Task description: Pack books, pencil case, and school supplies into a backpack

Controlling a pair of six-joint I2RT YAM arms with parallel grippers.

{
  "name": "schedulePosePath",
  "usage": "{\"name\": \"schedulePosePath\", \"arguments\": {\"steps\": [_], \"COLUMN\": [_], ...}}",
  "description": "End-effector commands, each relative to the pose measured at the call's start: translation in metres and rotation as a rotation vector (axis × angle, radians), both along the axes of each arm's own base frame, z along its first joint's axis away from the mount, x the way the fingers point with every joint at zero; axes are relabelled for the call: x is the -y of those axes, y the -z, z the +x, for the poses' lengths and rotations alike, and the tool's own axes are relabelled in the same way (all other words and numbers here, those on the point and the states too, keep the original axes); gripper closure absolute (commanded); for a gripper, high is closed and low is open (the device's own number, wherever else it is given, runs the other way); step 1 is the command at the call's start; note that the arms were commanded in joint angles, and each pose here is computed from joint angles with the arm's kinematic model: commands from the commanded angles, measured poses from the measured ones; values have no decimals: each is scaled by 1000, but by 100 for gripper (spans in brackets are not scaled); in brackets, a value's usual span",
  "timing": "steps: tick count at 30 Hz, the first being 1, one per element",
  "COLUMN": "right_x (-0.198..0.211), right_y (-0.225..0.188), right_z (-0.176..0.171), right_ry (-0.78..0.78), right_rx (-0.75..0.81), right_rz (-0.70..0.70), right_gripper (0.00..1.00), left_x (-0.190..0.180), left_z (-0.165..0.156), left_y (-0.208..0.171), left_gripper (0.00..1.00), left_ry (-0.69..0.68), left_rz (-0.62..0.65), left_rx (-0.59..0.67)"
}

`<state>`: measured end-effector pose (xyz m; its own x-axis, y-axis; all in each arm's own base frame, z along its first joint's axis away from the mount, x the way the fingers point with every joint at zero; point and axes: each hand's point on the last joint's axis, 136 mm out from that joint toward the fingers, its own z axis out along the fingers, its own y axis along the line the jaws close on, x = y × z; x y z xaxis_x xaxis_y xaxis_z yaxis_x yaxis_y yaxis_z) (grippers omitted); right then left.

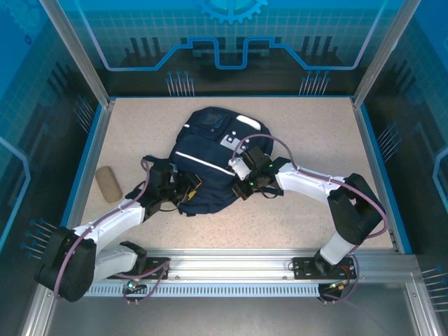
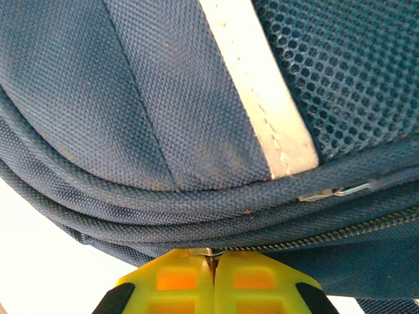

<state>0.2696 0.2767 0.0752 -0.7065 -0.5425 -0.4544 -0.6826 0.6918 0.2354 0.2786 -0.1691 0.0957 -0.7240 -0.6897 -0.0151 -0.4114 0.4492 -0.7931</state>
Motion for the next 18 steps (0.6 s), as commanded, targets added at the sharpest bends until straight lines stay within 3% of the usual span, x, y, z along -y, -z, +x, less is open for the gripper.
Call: {"name": "schedulePosePath", "arguments": {"steps": [1,6,11,18], "right_x": [-12,23,71,104], "right_y": [-19,-14,-14,-19], "right_z": [10,26,51,89], "right_ry": [9,96,245,424], "right_rx": [70,175,246,219], "right_rz": [40,-102,-194,-196], "right_gripper": [100,100,99,95], "left_x": [-4,-25,-45,-43], "left_z": [5,2,-7,-10], "left_y": [6,19,35,35], "left_gripper": [73,100,100,100], "left_ry": [-30,-47,-33,4], "left_rz": [30,185,318,297], "left_rx": [10,6,-33,-40]}}
